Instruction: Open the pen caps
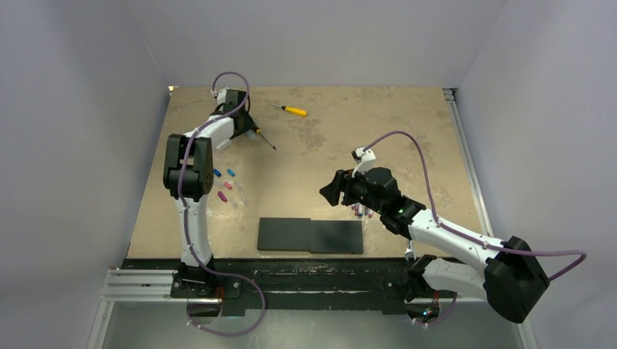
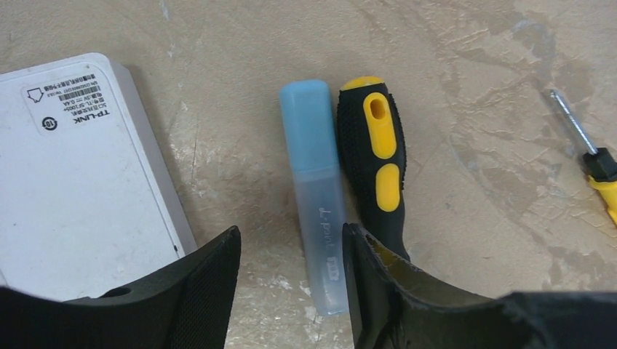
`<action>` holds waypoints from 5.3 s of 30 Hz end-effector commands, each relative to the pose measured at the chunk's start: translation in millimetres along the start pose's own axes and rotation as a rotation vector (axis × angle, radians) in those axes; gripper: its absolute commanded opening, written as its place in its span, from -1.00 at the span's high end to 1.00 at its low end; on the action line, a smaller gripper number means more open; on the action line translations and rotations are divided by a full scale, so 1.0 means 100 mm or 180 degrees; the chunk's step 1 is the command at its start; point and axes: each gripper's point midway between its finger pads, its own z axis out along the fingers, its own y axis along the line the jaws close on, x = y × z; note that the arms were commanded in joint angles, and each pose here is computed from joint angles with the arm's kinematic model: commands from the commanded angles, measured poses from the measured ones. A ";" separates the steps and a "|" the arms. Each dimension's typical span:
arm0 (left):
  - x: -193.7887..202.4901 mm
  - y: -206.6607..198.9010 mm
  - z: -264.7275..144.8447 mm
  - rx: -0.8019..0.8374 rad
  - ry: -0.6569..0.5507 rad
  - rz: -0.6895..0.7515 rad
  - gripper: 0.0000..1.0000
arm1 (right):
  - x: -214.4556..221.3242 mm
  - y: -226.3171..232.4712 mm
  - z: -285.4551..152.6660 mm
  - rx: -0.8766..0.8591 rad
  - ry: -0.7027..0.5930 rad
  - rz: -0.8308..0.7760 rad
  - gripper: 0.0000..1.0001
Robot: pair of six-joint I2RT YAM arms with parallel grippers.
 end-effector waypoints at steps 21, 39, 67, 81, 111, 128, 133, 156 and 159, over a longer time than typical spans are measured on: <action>-0.35 -0.14 -0.35 0.0218 -0.0231 -0.0054 1.00 | -0.35 0.18 -0.09 -0.0106 -0.0257 -0.0089 -0.34; -0.45 -0.61 -4.21 0.4541 -0.1190 -0.1023 1.00 | -1.11 1.41 -0.63 -0.1872 -0.0939 0.0003 -0.69; 0.35 -0.40 -5.37 0.6267 -0.0838 -0.0968 1.00 | -1.48 2.41 -0.78 -0.3012 -0.1079 0.0113 -0.61; 0.37 -0.39 -5.40 0.6242 -0.0862 -0.0937 1.00 | -1.40 2.59 -0.75 -0.3320 -0.0877 0.0269 -0.19; 0.00 -0.74 -5.14 0.5062 -0.1309 -0.0085 -0.89 | -1.23 1.47 -0.44 -0.1076 -0.0855 -0.0586 1.00; 0.35 -1.40 -4.89 0.4689 -0.0708 0.0852 -0.28 | -1.21 1.38 -0.44 -0.0916 -0.0816 -0.0627 1.00; 0.39 -1.43 -4.92 0.4716 -0.0646 0.0872 0.39 | -1.20 1.37 -0.42 -0.0907 -0.0803 -0.0633 1.00; 0.51 -1.27 -5.56 0.5923 -0.0519 0.0425 1.00 | -1.48 1.68 -1.09 -0.2277 -0.0962 -0.0019 -0.61; 0.54 -1.22 -5.67 0.6174 -0.0377 0.0321 1.00 | -1.51 1.69 -1.20 -0.2588 -0.0919 0.0060 -0.36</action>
